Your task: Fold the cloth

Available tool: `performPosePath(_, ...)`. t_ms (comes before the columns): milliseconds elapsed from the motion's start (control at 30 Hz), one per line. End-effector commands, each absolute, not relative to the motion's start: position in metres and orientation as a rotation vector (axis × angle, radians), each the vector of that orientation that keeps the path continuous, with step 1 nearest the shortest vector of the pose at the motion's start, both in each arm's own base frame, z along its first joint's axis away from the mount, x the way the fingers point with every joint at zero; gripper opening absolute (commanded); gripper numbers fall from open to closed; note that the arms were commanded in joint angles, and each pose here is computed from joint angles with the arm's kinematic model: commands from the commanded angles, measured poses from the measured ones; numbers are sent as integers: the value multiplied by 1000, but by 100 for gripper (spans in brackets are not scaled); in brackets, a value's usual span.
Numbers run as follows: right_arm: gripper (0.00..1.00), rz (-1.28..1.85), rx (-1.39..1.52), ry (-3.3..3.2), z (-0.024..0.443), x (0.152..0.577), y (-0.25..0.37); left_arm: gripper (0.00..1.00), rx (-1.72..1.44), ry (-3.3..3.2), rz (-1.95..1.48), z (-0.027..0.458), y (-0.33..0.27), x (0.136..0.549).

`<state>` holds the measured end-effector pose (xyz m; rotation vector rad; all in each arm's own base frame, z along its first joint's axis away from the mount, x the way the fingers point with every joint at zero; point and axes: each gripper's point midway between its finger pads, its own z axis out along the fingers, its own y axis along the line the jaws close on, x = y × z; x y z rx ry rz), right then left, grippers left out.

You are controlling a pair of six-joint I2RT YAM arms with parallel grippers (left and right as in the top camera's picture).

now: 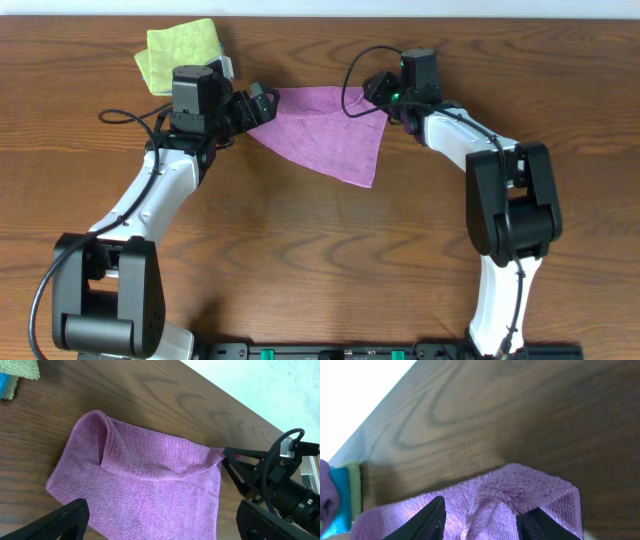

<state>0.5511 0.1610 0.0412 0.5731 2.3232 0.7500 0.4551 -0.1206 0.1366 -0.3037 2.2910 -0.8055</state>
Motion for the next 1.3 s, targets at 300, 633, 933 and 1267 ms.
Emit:
performPosePath(300,38,751,640,2314,17,561,158,96,-332,2306,-811,131,-121,454)
performPosePath(633,1,803,608,2320,18,560,165,98,-379,2329,-732,119,-110,456)
performPosePath(933,1,849,588,2333,19,558,172,80,-424,2361,-746,81,-113,467)
performPosePath(1267,1,884,572,2342,21,555,177,76,-514,2290,-837,53,-119,492)
